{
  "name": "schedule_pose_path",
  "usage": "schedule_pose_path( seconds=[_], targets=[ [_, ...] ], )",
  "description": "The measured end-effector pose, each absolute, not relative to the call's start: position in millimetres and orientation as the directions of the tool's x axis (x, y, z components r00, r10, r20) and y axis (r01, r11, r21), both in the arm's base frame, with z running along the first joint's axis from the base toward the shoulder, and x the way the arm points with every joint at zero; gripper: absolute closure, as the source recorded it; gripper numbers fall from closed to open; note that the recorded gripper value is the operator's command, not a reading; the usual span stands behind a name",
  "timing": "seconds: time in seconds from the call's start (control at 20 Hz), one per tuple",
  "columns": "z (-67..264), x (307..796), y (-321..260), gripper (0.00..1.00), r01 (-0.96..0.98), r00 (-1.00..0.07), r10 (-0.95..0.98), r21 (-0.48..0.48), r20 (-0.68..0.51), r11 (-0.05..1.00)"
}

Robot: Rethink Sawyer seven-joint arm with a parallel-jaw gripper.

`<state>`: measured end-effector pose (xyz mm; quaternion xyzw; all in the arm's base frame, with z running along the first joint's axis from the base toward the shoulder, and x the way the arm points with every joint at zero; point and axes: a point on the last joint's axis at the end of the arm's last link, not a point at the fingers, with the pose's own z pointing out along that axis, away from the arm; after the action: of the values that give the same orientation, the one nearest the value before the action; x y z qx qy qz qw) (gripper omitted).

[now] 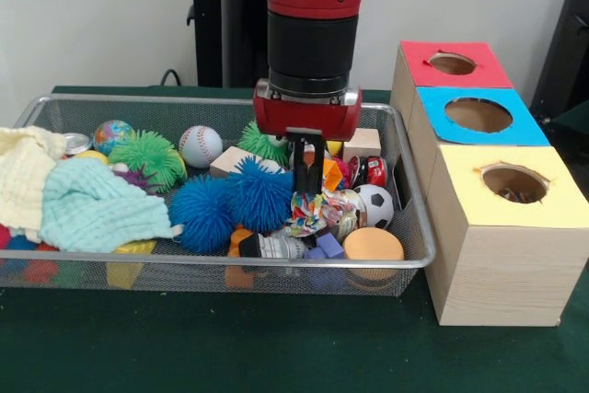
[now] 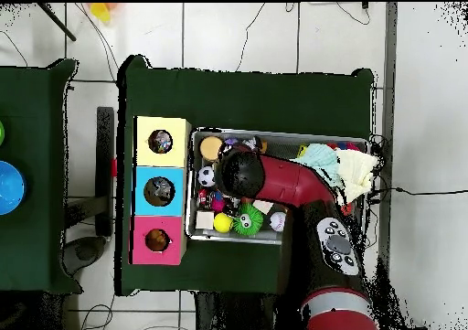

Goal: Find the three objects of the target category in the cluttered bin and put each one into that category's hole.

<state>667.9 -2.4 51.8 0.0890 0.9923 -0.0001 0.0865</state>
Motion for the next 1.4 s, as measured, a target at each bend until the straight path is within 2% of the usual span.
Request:
schedule_pose_path(
  seconds=[0.6,0.65,1.4],
  targets=[
    [50.9,682.5,-17.0,1.0,0.194,-0.962,0.193,0.014,-0.195,0.981],
    [51.6,682.8,-17.2,0.0,0.194,-0.961,0.193,0.014,-0.196,0.981],
    [52.6,677.0,-13.7,0.0,0.189,-0.962,0.187,0.007,-0.201,0.982]
  ],
)
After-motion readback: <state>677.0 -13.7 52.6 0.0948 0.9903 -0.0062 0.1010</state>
